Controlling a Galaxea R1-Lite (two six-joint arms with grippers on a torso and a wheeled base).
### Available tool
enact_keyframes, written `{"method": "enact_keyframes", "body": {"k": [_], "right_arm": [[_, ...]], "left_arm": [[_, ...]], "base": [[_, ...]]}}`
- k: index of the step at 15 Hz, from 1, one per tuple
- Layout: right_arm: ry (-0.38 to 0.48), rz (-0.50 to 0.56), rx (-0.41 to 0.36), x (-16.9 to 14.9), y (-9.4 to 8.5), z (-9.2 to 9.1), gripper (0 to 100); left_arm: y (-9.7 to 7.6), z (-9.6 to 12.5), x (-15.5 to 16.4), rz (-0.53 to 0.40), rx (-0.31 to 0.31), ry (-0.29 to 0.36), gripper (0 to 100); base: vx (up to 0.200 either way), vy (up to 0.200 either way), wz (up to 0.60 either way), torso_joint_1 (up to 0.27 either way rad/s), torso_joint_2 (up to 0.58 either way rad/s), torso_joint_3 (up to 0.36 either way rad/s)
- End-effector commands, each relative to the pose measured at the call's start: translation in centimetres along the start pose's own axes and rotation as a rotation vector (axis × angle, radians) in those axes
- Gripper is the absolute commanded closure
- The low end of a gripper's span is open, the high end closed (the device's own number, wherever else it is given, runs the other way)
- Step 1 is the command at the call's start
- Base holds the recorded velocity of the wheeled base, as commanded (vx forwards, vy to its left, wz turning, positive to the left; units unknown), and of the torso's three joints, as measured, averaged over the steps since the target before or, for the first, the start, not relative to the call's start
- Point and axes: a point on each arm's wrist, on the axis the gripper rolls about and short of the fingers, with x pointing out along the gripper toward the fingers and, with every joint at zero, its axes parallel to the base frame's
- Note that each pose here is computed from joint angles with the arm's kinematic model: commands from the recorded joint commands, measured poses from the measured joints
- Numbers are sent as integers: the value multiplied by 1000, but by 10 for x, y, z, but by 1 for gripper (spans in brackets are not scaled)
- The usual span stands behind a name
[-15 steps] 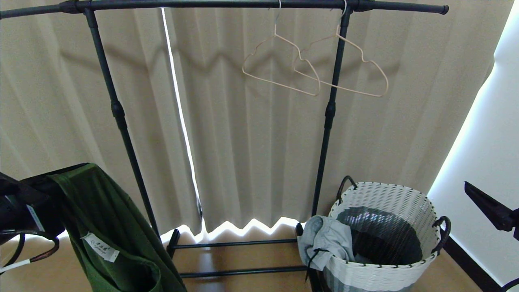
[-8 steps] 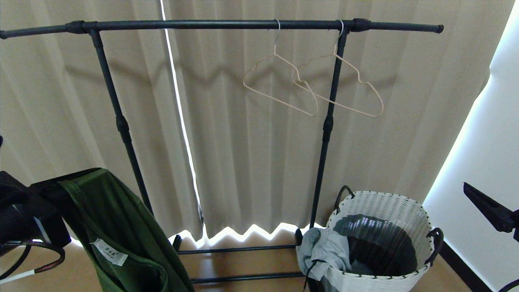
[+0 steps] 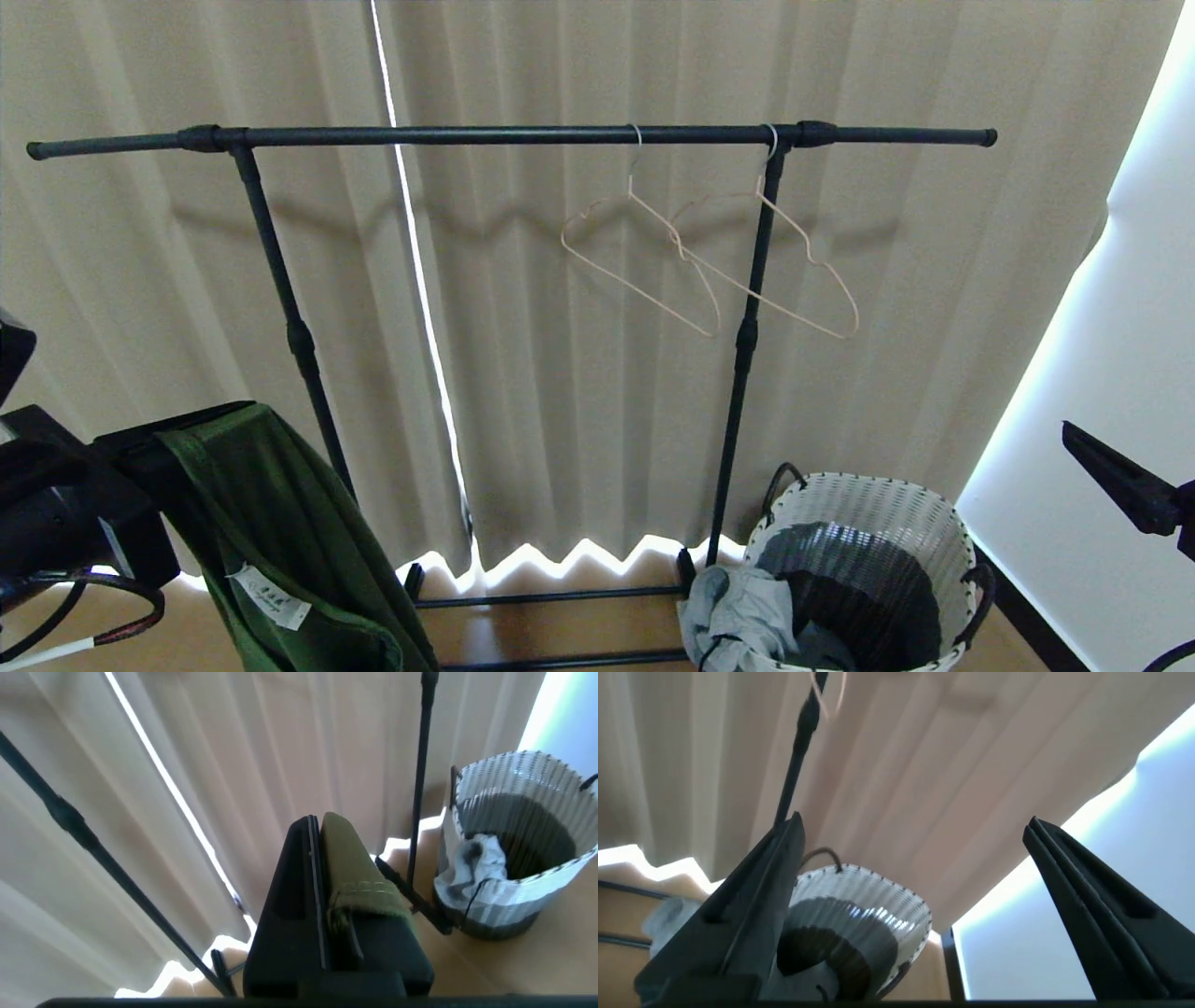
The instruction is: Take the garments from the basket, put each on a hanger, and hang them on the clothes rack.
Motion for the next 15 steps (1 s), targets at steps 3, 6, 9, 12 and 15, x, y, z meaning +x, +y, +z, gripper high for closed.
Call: {"method": "enact_keyframes", "body": {"k": [3,6,9,12,15], "right_arm": [[-2,43,-3,0,2,-3,0],[-36,109,0,0,3,0,0],[-61,134,0,2,2,5,0],[-45,140,0,3,2,4,0],[-13,152,11,3,3,2,0]], "left_arm": [[-1,0,-1,-3,-3,-1,100],[-1,-1,-1,-6,-4,0,100],[-2,-1,-3,-7,-3,-4,100],[-3,-5,-5,-11,-3,2,100],[-10,-11,-8,-47,0,8,100]], "base": [[0,0,0,167,-404,-227],[0,0,0,36,-78,-47],[133,0,0,0,-5,-6],[200,0,0,7,-7,-1],[200,0,0,14,-1,1]]}}
